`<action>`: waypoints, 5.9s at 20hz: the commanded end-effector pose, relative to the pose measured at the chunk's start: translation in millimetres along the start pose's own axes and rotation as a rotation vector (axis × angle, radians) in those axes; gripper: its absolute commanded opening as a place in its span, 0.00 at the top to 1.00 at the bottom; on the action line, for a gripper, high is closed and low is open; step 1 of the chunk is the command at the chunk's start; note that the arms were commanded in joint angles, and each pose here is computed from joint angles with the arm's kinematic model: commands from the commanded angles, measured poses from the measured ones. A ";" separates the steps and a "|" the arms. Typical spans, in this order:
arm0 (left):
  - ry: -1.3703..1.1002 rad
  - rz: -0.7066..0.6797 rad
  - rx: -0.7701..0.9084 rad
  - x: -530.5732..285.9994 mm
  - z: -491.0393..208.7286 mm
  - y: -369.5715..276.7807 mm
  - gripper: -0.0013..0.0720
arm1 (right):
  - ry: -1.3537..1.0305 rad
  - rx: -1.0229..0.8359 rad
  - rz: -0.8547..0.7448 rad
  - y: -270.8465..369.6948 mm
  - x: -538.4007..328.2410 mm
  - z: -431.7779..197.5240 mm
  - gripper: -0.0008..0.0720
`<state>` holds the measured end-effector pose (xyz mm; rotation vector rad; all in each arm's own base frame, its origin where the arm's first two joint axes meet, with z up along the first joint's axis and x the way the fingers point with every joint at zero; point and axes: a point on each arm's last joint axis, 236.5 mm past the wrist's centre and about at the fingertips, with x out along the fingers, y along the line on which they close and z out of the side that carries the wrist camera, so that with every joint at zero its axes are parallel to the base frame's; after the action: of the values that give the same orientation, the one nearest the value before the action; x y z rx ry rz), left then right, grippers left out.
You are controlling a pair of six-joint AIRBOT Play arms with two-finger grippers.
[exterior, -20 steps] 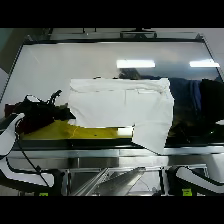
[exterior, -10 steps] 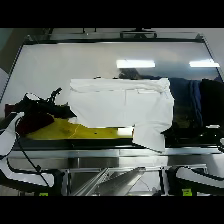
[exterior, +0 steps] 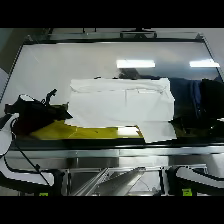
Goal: Fold the shirts.
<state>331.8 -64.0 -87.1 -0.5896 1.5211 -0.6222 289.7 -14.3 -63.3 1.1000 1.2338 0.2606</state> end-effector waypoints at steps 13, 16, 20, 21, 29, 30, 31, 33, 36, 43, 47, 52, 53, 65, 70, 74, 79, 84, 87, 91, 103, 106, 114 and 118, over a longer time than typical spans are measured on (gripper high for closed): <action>-0.364 -0.036 0.185 -97.6 112.2 -47.4 0.95 | -0.315 -0.310 0.220 150.3 -33.1 131.9 0.96; -0.412 0.000 0.235 -98.1 150.5 -46.7 0.95 | -0.332 -0.363 0.185 158.7 -2.7 166.1 0.96; -0.366 -0.006 0.290 -57.9 187.3 -40.0 0.95 | -0.337 -0.411 0.111 140.6 57.0 201.1 0.96; -0.359 -0.005 0.299 -49.5 196.5 -35.7 0.95 | -0.345 -0.417 0.086 130.6 69.2 208.7 0.96; -0.291 -0.045 0.280 -23.3 219.6 -8.9 0.58 | -0.309 -0.488 -0.010 86.4 87.9 223.6 0.93; -0.284 -0.045 0.276 -31.0 219.0 -8.0 0.58 | -0.312 -0.495 -0.037 83.2 78.1 228.1 0.66; -0.275 -0.032 0.268 -42.6 217.0 -6.4 0.55 | -0.311 -0.494 -0.062 80.6 66.7 232.0 0.41; -0.276 0.025 0.211 -79.0 214.4 4.6 0.55 | -0.302 -0.476 -0.112 70.2 40.5 240.0 0.22; -0.382 0.007 0.101 -132.5 211.1 7.8 0.55 | -0.261 -0.368 -0.128 46.7 26.3 236.2 0.02; -0.404 -0.008 0.106 -158.1 186.1 -12.9 0.98 | -0.024 -0.255 -0.040 37.0 94.6 187.4 0.03; -0.374 -0.004 0.198 -140.6 188.0 -46.2 0.98 | -0.012 -0.295 -0.029 57.2 115.2 181.5 0.57; -0.313 -0.005 0.354 -67.9 199.9 -120.4 0.98 | 0.017 -0.360 0.009 92.3 106.2 180.7 0.96; -0.306 -0.010 0.389 -46.9 202.2 -140.3 0.98 | 0.013 -0.374 0.020 105.1 98.7 182.5 0.96; -0.287 -0.019 0.456 250.6 199.4 -249.3 0.95 | 0.015 -0.687 0.158 281.9 26.8 123.5 0.96; -0.285 -0.132 0.303 260.0 195.1 -252.1 0.95 | 0.020 -0.709 0.174 299.7 26.5 109.9 0.96; -0.153 -0.278 0.305 211.4 176.8 -281.5 0.96 | 0.005 -0.708 0.210 316.9 36.4 105.3 0.96; -0.198 -0.449 0.482 -15.0 161.5 -315.4 0.98 | -0.021 -0.726 0.352 389.1 107.9 63.6 0.96; -0.480 -0.374 0.559 -188.9 140.3 -296.2 0.98 | -0.090 -0.691 0.406 432.6 295.4 -40.1 0.96; -0.505 -0.348 0.532 -205.6 121.5 -268.4 0.98 | -0.351 -0.696 0.306 409.8 387.7 -73.7 0.96; -0.465 -0.365 0.449 -187.6 99.5 -242.3 0.98 | -0.365 -0.774 0.261 391.1 422.9 -120.1 0.00; -0.474 -0.449 0.439 -183.4 83.9 -247.0 0.98 | 0.078 -0.676 -0.043 312.4 243.3 28.4 0.07; -0.477 -0.445 0.452 -182.9 84.1 -246.6 0.98 | 0.158 -0.534 -0.117 263.5 231.9 49.9 0.07; -0.470 -0.444 0.474 -182.1 81.2 -246.9 0.98 | 0.182 -0.414 -0.120 210.4 306.8 54.1 0.07; -0.471 -0.441 0.493 -181.8 80.5 -246.9 0.98 | 0.229 -0.353 -0.023 220.2 333.4 30.1 0.10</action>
<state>419.2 -117.1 213.4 -0.6446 0.7602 -1.0644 528.5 289.3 -88.9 0.7011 1.3210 0.5475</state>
